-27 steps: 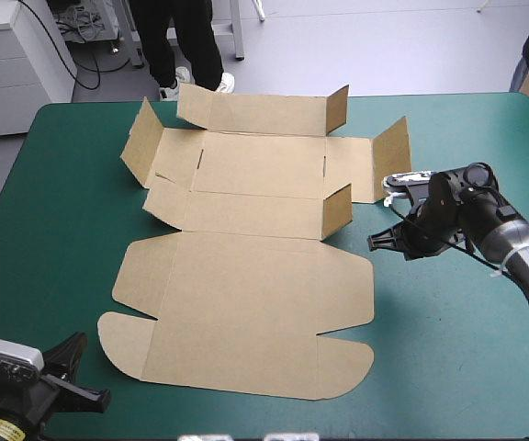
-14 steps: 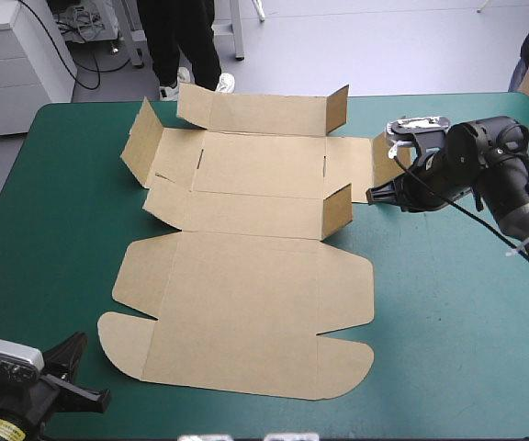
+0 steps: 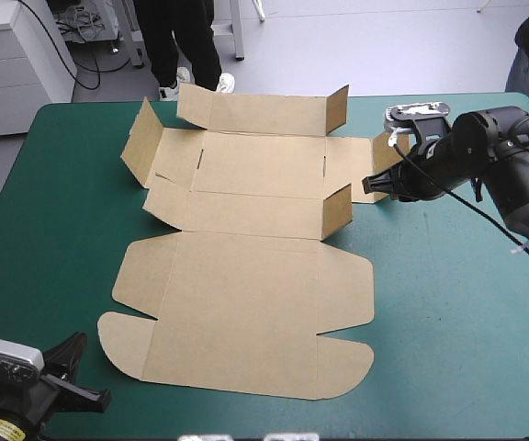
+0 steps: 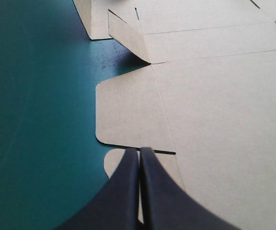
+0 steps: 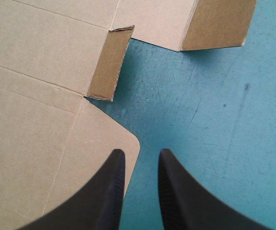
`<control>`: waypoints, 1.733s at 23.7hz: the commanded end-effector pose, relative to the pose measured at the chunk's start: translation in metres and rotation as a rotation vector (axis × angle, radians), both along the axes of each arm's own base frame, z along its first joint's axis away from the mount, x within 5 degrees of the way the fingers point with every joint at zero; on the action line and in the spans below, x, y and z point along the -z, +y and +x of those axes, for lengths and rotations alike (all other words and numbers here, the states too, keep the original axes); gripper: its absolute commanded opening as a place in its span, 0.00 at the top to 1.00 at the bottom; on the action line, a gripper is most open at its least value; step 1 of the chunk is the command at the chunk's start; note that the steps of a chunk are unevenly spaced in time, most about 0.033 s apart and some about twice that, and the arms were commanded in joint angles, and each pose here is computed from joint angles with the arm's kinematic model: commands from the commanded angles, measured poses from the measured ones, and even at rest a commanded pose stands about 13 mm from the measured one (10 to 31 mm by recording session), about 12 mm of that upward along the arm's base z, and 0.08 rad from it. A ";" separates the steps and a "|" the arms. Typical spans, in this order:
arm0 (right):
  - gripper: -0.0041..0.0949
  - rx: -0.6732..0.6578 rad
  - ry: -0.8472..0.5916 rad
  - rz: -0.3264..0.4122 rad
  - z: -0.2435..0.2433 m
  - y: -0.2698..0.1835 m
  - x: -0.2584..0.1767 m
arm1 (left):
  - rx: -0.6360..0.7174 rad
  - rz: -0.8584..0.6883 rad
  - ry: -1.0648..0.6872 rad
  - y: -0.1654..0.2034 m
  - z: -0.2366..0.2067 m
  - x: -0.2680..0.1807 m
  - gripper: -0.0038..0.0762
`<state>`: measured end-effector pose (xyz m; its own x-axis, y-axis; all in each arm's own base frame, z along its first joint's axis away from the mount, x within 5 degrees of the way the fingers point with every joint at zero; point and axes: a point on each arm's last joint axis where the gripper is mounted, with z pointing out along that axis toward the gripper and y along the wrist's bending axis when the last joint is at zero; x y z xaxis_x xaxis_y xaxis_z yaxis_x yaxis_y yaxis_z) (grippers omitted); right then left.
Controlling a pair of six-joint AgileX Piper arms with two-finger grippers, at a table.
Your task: Fold the box
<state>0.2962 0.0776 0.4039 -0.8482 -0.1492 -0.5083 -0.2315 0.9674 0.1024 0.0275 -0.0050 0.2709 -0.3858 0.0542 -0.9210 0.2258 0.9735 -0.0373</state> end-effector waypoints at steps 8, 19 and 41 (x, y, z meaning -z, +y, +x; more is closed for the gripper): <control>0.59 -0.016 -0.043 0.031 -0.006 0.001 -0.015 | 0.002 -0.029 -0.082 -0.001 0.002 -0.014 0.96; 0.59 -0.033 0.044 0.114 0.041 0.021 0.032 | 0.003 -0.027 -0.082 -0.001 0.002 -0.014 0.96; 0.59 -0.084 0.095 0.233 0.112 0.050 0.113 | 0.002 -0.029 -0.082 -0.001 0.002 -0.014 0.96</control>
